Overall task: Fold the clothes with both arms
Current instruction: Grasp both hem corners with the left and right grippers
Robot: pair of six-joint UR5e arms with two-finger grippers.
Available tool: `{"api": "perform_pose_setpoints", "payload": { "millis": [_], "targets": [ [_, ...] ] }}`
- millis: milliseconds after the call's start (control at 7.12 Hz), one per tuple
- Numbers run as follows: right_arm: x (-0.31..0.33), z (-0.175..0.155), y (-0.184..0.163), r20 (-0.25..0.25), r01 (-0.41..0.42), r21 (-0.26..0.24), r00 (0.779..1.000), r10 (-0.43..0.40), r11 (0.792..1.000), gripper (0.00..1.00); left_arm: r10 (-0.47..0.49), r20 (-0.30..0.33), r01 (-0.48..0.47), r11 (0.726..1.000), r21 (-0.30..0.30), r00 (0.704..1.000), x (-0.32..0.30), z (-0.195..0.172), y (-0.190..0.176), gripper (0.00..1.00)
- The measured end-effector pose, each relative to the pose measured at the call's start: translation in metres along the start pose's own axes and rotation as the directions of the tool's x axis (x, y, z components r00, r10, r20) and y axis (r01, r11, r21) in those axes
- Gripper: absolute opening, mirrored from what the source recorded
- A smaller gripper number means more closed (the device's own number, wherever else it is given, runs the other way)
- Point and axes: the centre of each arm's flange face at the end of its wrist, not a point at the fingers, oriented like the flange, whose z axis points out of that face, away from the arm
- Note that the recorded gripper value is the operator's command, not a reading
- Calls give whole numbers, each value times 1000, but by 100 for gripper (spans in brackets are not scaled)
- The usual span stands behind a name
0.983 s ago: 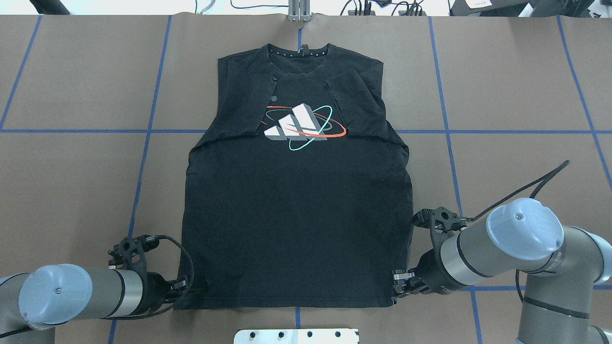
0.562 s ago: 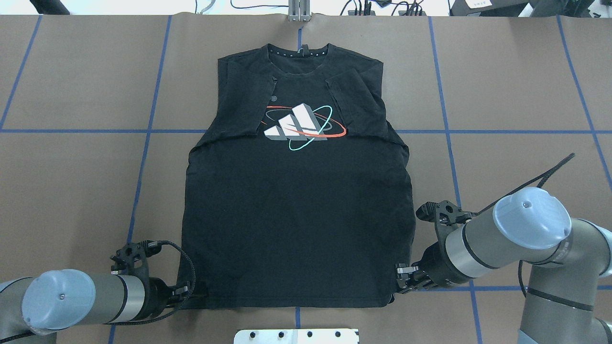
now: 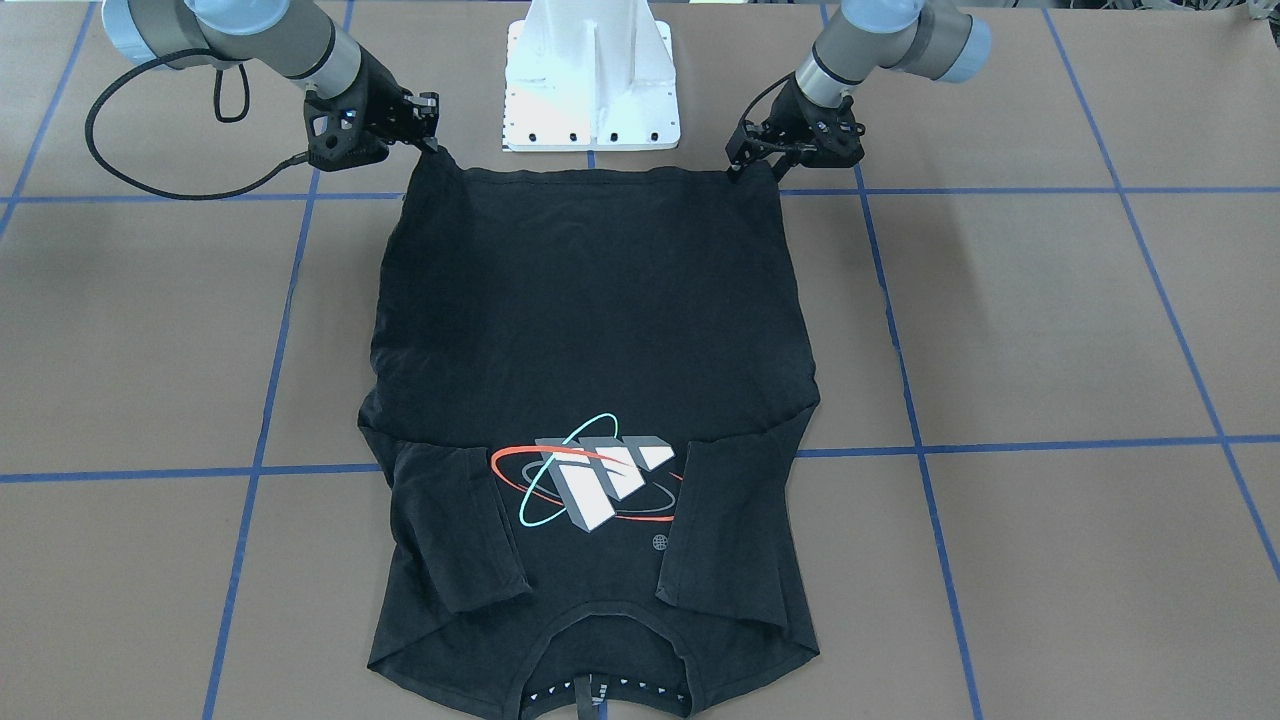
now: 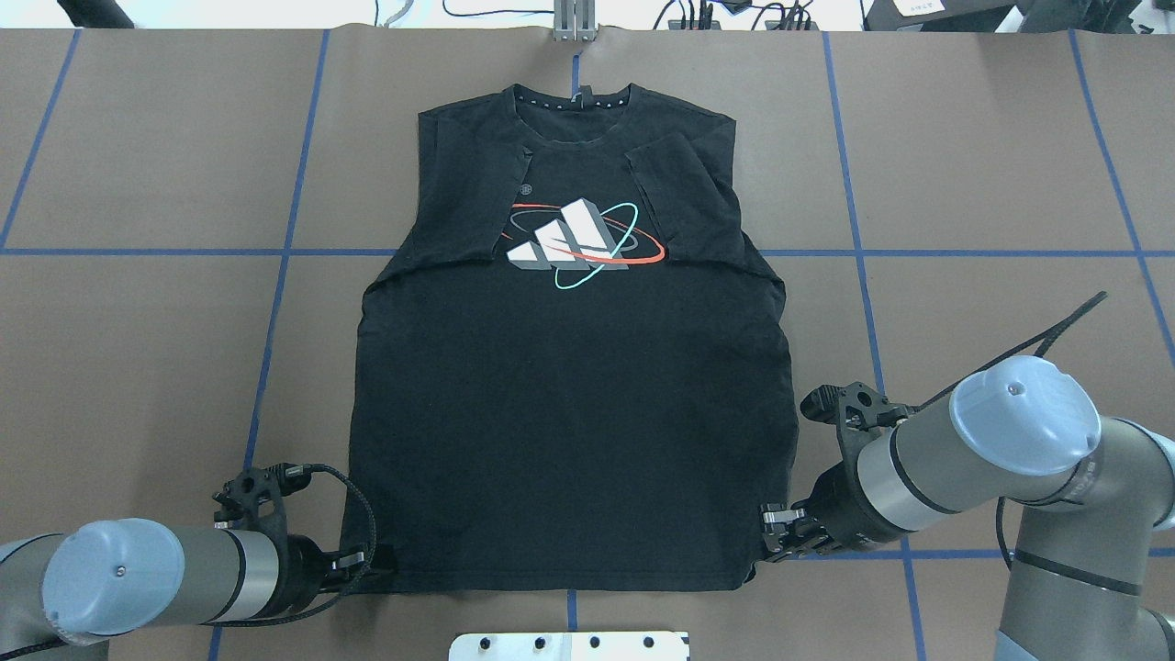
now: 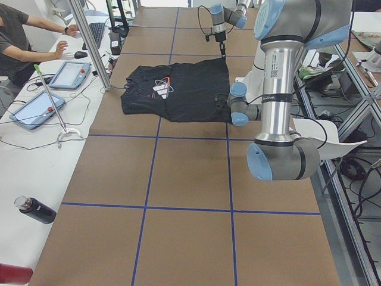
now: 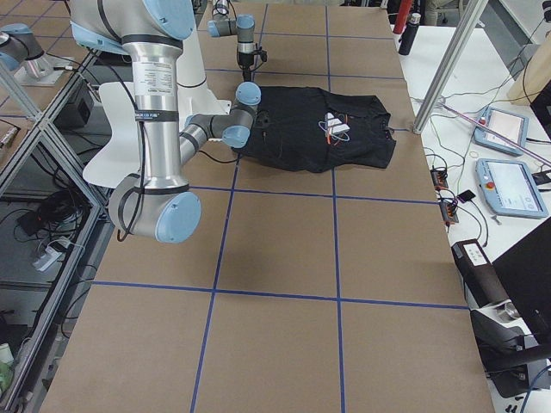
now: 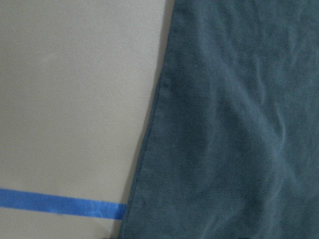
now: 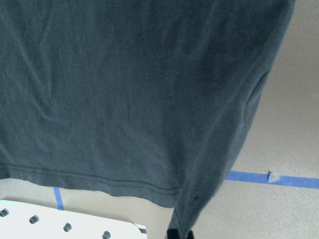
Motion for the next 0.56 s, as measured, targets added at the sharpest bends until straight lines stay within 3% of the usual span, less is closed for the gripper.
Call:
{"api": "perform_pose_setpoints", "payload": {
  "millis": [562],
  "targets": [
    [1,1,0,-2,-1,-1,1000,1,1000,0,2,-6,-2,1000,-5,1000,4,-6,1,0]
  ]
}}
